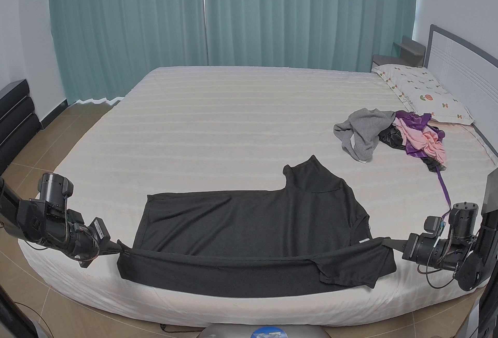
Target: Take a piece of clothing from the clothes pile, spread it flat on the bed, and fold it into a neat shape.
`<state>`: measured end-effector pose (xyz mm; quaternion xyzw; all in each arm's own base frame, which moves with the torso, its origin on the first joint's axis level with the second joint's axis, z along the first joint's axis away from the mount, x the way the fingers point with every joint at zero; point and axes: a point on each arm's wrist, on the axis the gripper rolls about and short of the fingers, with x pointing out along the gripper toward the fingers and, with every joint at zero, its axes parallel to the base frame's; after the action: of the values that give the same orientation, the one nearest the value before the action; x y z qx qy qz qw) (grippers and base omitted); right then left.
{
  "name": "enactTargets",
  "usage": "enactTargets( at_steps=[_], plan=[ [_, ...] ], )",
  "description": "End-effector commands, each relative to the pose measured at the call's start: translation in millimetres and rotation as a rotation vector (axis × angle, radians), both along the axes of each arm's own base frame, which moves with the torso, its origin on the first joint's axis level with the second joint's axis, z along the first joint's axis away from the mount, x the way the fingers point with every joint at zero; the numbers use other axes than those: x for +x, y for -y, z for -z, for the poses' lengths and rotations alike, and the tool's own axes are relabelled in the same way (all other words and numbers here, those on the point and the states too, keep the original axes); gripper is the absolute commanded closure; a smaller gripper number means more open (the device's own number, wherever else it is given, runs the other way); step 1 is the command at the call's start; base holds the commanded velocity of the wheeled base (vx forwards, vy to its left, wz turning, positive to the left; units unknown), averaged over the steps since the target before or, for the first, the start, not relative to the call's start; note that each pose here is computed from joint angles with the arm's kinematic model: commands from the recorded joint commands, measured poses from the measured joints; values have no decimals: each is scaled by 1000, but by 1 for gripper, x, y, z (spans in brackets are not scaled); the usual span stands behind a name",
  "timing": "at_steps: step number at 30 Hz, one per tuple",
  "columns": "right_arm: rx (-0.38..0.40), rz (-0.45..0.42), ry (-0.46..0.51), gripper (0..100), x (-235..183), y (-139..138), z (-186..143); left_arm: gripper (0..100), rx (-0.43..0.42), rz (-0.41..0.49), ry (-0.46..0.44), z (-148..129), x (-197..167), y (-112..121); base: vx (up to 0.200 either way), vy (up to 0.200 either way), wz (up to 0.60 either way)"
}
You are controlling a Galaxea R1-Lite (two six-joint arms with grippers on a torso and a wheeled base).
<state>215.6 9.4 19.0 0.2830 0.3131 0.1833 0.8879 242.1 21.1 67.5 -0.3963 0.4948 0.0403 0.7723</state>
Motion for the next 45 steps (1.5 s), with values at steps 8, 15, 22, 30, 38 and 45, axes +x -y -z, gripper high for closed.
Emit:
enactTargets(
  at_steps=[8,15,22,30,38,45],
  plan=[
    [-2,-6,-8,100,-19,-1,-21,100,0,-3,-12,0,-17,1,0,0,0],
    [-26,-11,-59,100,-31,1,-25,100,2,-4,-23,0,-26,2,0,0,0],
    [-33,-15,-95,100,-37,-1,-25,100,-1,-5,-57,5,-28,2,0,0,0],
    [-35,-14,-114,100,-17,-1,-17,100,-2,-6,-56,7,-9,0,0,0,0],
    [-41,-5,-138,100,17,-1,1,100,-30,-48,-92,20,19,-2,0,0,0],
    [-50,5,-155,100,38,-1,16,100,-33,-50,-93,27,36,-4,0,0,0]
  ],
)
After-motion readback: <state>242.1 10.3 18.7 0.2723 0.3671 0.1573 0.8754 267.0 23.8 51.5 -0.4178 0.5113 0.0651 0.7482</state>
